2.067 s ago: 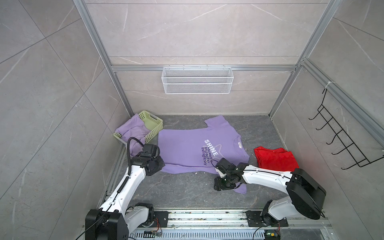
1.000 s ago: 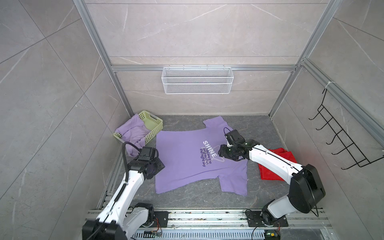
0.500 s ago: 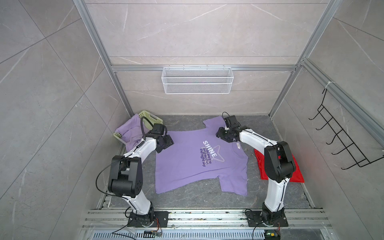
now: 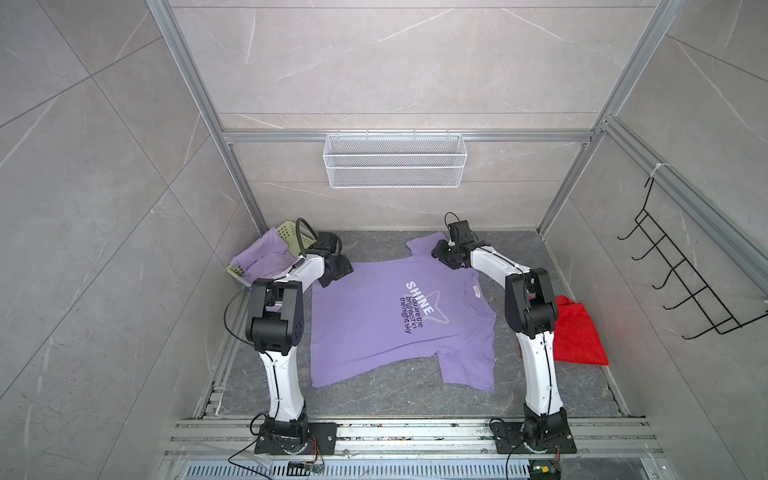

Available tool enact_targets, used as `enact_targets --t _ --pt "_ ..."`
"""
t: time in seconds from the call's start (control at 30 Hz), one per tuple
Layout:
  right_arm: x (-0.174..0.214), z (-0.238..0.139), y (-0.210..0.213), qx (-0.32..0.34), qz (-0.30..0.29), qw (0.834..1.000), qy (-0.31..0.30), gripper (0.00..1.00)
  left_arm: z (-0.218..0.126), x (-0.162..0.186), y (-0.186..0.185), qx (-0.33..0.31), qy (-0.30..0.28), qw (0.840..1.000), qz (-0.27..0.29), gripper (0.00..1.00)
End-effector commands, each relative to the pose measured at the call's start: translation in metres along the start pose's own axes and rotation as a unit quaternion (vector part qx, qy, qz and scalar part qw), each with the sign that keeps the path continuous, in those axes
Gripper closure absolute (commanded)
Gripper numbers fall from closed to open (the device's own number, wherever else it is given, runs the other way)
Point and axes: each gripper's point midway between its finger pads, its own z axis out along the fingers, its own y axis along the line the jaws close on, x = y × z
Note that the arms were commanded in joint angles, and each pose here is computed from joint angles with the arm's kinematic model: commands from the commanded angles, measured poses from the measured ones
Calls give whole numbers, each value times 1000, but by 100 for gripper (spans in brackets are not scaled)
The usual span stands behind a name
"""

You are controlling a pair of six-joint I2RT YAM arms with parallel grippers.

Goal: Fold and stack the t-shirts
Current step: 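Release the hem and move both grippers to the shirt's far shoulders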

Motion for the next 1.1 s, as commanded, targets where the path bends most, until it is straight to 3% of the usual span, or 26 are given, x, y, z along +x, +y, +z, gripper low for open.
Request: enact_targets --t 0.0,0.37,0.83,1.07 --pt "0 15 -4 5 15 1000 10 42 6 -15 -1 -5 -13 1000 -1 24" --pt "-9 40 -61 67 82 994 20 43 46 -10 -5 -2 26 999 -19 24" --pt "-40 49 -132 108 143 984 9 42 93 -22 -69 76 62 995 -29 24" --pt "-67 56 -136 97 136 986 1 43 102 -32 -84 94 56 993 -45 24"
